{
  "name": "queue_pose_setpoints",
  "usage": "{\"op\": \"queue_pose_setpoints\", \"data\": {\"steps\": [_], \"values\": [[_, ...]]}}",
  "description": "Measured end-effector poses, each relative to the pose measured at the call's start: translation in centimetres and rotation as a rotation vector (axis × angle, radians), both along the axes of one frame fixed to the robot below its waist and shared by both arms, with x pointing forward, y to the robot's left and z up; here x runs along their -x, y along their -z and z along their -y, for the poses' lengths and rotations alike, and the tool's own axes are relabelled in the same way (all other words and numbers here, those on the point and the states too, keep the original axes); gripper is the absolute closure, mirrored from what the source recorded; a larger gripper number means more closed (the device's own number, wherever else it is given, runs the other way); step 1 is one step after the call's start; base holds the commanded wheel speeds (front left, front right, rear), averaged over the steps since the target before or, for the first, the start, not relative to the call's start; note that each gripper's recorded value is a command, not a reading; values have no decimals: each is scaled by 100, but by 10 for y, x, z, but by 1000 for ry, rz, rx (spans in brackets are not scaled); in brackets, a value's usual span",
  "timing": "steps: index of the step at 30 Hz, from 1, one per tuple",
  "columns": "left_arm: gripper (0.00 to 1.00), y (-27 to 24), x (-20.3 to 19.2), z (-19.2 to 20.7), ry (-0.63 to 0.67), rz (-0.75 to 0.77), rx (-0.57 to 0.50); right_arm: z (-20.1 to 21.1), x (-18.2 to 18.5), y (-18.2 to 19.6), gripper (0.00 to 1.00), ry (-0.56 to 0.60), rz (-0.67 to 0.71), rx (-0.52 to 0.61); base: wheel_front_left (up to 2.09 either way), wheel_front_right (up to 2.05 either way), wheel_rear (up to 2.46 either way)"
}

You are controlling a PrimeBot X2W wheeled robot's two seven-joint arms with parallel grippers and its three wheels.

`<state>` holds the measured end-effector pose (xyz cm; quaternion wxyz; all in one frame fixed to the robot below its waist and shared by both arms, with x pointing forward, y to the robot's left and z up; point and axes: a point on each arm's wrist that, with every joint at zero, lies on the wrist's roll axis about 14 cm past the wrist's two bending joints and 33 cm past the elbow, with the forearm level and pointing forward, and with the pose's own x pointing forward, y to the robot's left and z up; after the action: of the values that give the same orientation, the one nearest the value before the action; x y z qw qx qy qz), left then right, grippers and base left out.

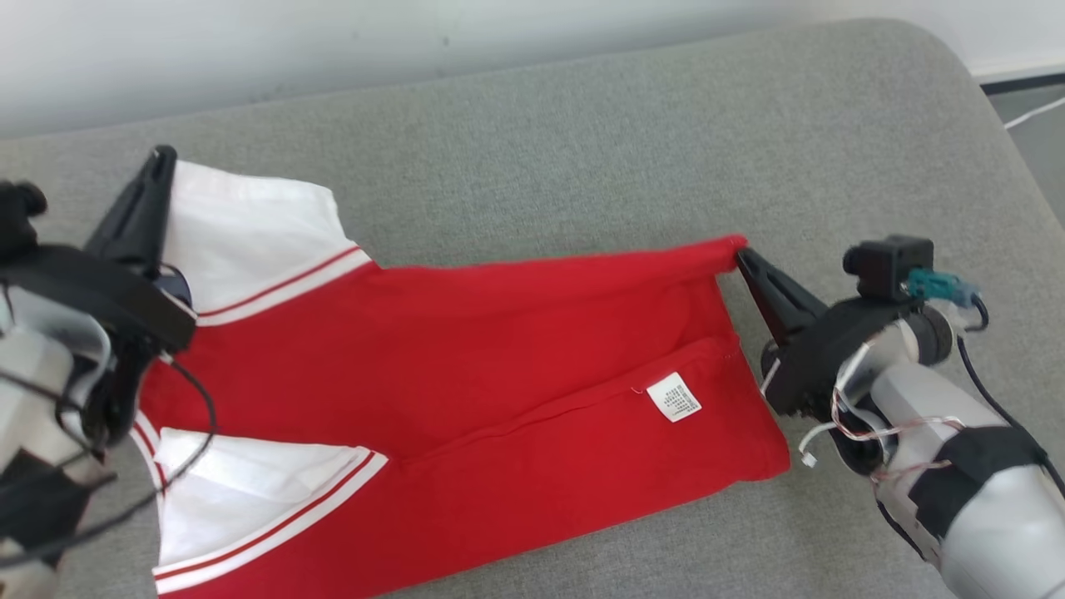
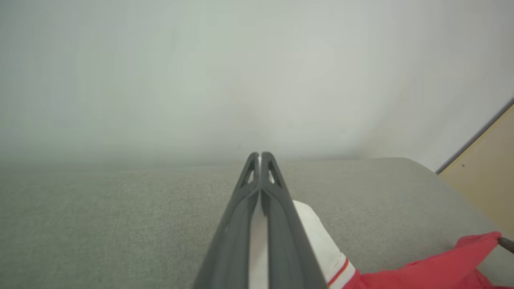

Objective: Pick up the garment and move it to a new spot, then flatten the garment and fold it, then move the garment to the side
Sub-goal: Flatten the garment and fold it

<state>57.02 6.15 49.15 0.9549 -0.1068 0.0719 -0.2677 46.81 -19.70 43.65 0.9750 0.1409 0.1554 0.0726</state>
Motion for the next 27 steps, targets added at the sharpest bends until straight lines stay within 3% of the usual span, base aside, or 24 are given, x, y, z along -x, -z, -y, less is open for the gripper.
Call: {"op": "queue_pose_setpoints", "data": {"steps": [17, 27], "values": [[100, -33, 105, 1, 94, 112, 96, -4, 26, 16, 100, -55, -79, -35, 0, 0, 0], [100, -20, 151, -11, 108, 67, 89, -9, 34, 25, 100, -80, -119, -42, 0, 0, 0]]}}
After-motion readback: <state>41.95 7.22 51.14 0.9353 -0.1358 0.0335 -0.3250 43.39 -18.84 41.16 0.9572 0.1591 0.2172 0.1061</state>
